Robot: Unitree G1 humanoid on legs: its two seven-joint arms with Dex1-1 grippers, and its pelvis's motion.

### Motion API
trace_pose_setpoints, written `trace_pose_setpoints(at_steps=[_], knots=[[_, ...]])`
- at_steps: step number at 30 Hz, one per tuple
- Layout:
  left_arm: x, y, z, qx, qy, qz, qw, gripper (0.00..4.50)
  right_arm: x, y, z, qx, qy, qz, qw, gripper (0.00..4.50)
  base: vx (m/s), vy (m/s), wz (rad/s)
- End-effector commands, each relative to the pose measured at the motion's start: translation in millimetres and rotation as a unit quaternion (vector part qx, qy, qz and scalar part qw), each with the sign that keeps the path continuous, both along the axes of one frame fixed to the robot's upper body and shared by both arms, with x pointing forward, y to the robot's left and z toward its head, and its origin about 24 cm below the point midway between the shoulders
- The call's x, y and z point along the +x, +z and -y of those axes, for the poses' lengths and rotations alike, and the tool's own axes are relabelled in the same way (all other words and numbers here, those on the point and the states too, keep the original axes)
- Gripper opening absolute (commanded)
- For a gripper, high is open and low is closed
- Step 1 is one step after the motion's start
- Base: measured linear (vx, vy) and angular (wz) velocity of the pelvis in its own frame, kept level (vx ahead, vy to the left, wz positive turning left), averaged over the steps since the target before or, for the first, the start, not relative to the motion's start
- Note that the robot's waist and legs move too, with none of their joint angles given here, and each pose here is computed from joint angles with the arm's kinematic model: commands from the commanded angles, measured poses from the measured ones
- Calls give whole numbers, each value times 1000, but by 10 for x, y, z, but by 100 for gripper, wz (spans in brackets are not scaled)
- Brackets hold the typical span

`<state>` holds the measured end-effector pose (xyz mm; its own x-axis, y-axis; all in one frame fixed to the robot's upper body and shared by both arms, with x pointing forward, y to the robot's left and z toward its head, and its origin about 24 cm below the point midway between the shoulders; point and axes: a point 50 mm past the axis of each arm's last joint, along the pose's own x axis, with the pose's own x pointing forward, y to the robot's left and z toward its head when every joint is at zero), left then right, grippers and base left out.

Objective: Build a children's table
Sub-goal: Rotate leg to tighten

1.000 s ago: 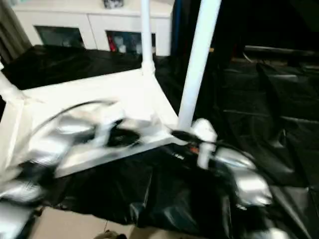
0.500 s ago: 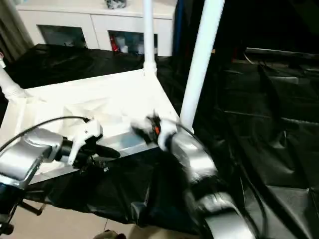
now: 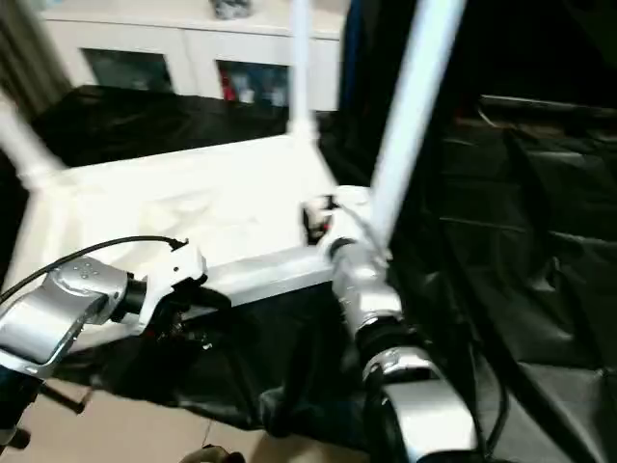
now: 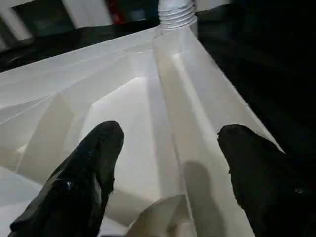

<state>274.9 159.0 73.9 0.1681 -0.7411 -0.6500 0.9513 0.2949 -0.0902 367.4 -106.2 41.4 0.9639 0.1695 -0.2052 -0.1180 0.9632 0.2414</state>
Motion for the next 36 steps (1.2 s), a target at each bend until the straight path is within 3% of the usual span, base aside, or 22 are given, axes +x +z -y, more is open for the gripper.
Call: trace_pose_setpoints(at_steps=[1,11,19,21,24,26,27,28,29,33,35,36], knots=[[70,11,-88,24,31,23,999,423,22,-4,313,3,-67,-1,998,357,0,0,0],[225,30,-90,28,63,85,994,445,70,97,778,-33,-142,20,989,357,0,0,0],[348,31,-56,22,99,129,986,445,55,128,1001,-43,-173,25,984,357,0,0,0],[379,35,-106,15,126,167,978,445,30,157,1206,-53,-201,28,978,357,0,0,0],[377,47,-122,-3,137,195,971,445,21,170,1271,-50,-211,30,976,357,0,0,0],[310,110,-88,-90,177,228,953,445,22,201,1252,-59,-194,47,978,357,0,0,0],[300,114,-91,-98,185,229,951,445,22,204,1239,-61,-188,50,979,357,0,0,0],[238,132,-111,-137,220,242,935,445,16,211,1137,-71,-139,68,985,357,0,0,0],[234,133,-113,-139,222,243,934,445,15,211,1130,-71,-136,69,986,357,0,0,0],[90,146,-219,-195,294,276,894,445,-69,189,898,-76,-30,103,991,357,0,0,0],[6,159,-323,-216,350,299,861,445,-181,173,791,-52,26,119,991,357,0,0,0],[-63,173,-379,-225,377,315,842,450,-264,170,744,-39,48,126,990,384,0,0,0]])
